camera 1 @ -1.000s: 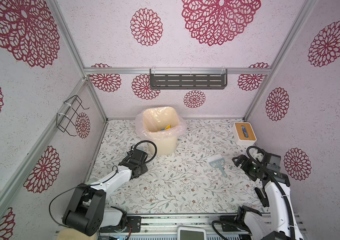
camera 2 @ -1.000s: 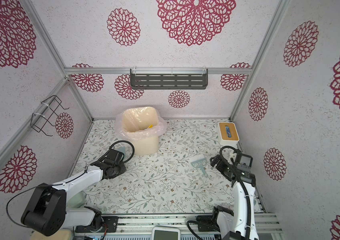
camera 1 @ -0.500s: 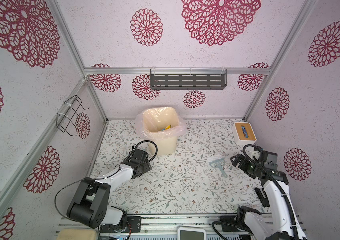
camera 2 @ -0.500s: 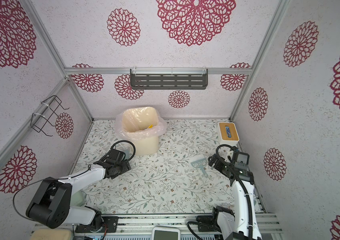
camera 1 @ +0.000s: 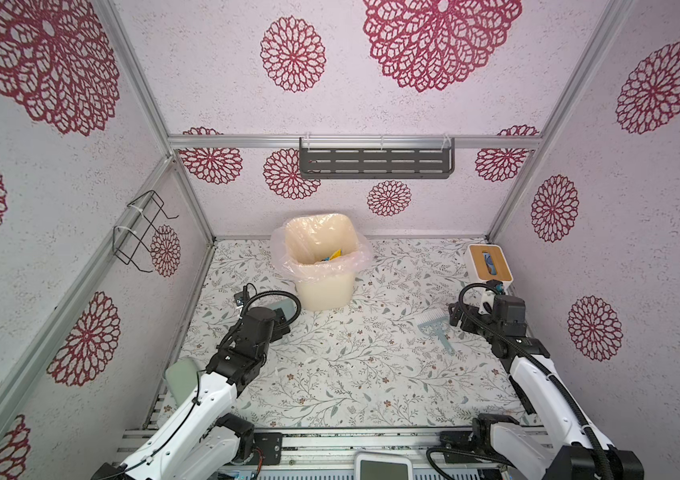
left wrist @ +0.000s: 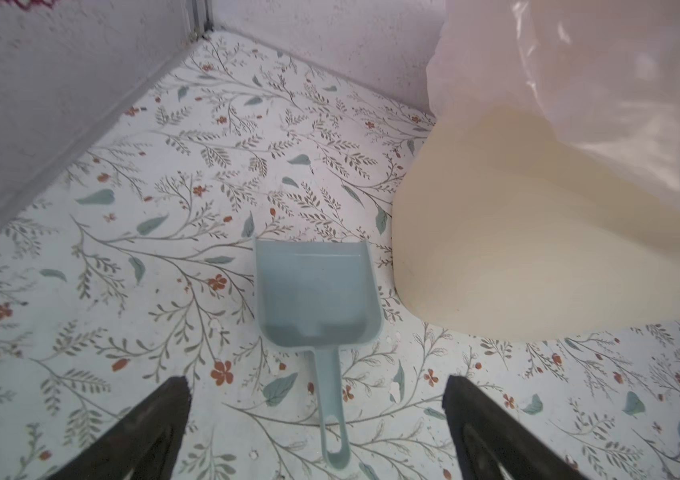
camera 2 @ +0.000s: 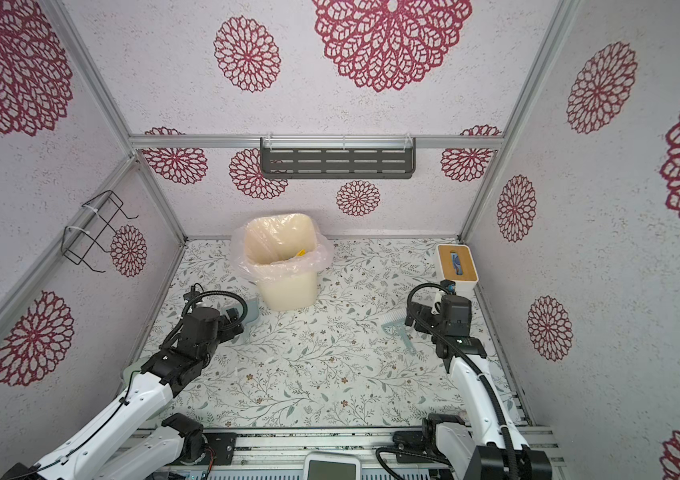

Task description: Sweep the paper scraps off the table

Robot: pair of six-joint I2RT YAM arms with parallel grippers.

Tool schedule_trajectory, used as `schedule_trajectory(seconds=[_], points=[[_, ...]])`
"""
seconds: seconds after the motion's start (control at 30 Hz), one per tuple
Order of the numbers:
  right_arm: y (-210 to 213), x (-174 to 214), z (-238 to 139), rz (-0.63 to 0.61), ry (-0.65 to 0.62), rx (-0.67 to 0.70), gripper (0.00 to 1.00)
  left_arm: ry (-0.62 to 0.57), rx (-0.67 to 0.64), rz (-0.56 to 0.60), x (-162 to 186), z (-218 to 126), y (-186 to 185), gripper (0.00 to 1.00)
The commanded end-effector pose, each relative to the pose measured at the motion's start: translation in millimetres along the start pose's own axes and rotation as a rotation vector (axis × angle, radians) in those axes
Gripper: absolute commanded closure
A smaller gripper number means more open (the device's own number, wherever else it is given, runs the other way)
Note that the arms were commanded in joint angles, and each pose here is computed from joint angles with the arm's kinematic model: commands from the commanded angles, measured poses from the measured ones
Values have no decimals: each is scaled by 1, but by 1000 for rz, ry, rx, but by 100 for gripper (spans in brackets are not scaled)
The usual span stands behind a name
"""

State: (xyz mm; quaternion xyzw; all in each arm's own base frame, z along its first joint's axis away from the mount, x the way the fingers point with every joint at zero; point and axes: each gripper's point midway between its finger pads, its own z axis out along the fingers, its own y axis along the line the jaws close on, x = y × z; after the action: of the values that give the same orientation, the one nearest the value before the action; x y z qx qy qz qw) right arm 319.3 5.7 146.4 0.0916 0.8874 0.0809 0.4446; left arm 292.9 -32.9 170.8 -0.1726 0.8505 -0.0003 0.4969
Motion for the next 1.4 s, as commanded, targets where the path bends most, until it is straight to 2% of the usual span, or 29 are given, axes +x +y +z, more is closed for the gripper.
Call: schedule_trajectory(seconds=[0.0,0.1,0.23,0.47,0.67,0.83,0.93,1.17,1.37], points=[[-5,-27,6,-133,-220,34,1,-222,-76,138,-47,-9,8,3],[-6,-27,14,-166,-315,31,1,-306,-112,216,-67,-5,12,3],[-8,-22,31,-195,-357,29,1,-327,-108,266,-74,20,18,3],[-7,-20,44,-252,-453,30,1,-334,-46,303,-62,65,23,3],[-4,-14,51,-281,-498,17,1,-376,-77,285,-51,98,47,3],[-5,-7,52,-302,-512,74,1,-364,-62,214,-48,112,66,3],[-8,-7,51,-296,-524,98,1,-362,-43,226,-39,123,65,3],[-18,-10,49,-263,-534,179,1,-369,-54,220,-36,123,67,3],[-16,-10,53,-263,-521,167,1,-367,-54,222,-36,123,67,3]])
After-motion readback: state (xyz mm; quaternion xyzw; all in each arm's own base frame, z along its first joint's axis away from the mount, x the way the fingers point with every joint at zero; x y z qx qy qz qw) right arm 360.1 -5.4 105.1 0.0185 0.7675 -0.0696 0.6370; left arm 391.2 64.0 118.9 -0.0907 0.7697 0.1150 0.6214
